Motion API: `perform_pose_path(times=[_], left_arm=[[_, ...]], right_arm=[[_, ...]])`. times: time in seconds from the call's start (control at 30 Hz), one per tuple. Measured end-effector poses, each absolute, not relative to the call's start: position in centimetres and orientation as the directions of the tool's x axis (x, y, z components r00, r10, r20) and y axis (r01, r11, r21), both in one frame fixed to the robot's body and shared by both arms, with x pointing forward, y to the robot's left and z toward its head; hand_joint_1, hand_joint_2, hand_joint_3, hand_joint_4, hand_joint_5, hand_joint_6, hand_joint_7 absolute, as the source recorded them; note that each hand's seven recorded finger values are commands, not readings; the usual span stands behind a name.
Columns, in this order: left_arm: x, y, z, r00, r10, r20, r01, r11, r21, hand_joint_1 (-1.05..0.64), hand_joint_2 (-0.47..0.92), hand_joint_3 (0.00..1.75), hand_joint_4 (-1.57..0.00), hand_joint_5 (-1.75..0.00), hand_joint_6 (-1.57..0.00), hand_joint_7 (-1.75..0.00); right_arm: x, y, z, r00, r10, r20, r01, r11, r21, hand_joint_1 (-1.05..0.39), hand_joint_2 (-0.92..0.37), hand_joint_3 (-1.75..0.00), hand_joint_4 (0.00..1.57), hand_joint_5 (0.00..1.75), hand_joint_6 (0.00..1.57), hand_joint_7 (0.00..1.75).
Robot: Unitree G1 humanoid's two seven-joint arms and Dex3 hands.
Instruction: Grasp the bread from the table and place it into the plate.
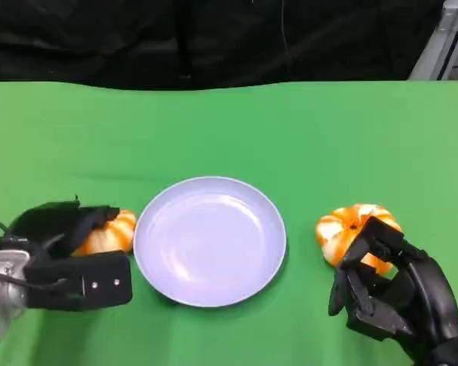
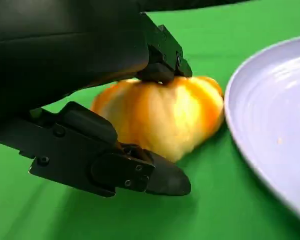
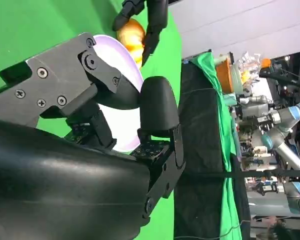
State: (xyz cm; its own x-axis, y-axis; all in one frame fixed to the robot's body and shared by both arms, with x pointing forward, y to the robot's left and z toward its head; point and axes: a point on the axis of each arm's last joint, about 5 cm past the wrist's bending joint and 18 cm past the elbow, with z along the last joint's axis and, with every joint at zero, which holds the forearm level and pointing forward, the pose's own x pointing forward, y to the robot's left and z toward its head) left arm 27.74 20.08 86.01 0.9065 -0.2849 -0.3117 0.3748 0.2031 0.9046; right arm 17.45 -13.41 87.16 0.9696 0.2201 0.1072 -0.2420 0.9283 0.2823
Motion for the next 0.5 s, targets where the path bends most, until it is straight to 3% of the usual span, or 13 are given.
perform_pose_path(times=[0.27, 0.43, 0.5], left_arm=[[27.68, 20.18, 85.87, 0.907, -0.286, -0.309, 0.375, 0.214, 0.902, -0.74, 0.92, 0.19, -0.18, -0.02, -0.39, -0.01], [27.62, 20.18, 85.78, 0.908, -0.289, -0.305, 0.371, 0.214, 0.903, -0.59, 0.92, 0.17, -0.25, -0.04, -0.43, -0.01], [27.6, 20.14, 85.76, 0.907, -0.292, -0.302, 0.37, 0.213, 0.905, -0.44, 0.92, 0.22, -0.39, -0.08, -0.49, -0.03]], right_arm=[[17.45, -13.41, 87.19, 0.97, 0.217, 0.106, -0.239, 0.929, 0.282, -0.1, -0.59, -1.16, 0.84, 1.75, 0.61, 1.75], [17.45, -13.41, 87.19, 0.97, 0.218, 0.107, -0.24, 0.928, 0.284, -0.1, -0.59, -1.15, 0.85, 1.75, 0.62, 1.74], [17.45, -13.42, 87.2, 0.97, 0.218, 0.108, -0.24, 0.928, 0.285, -0.1, -0.59, -1.15, 0.85, 1.75, 0.62, 1.74]])
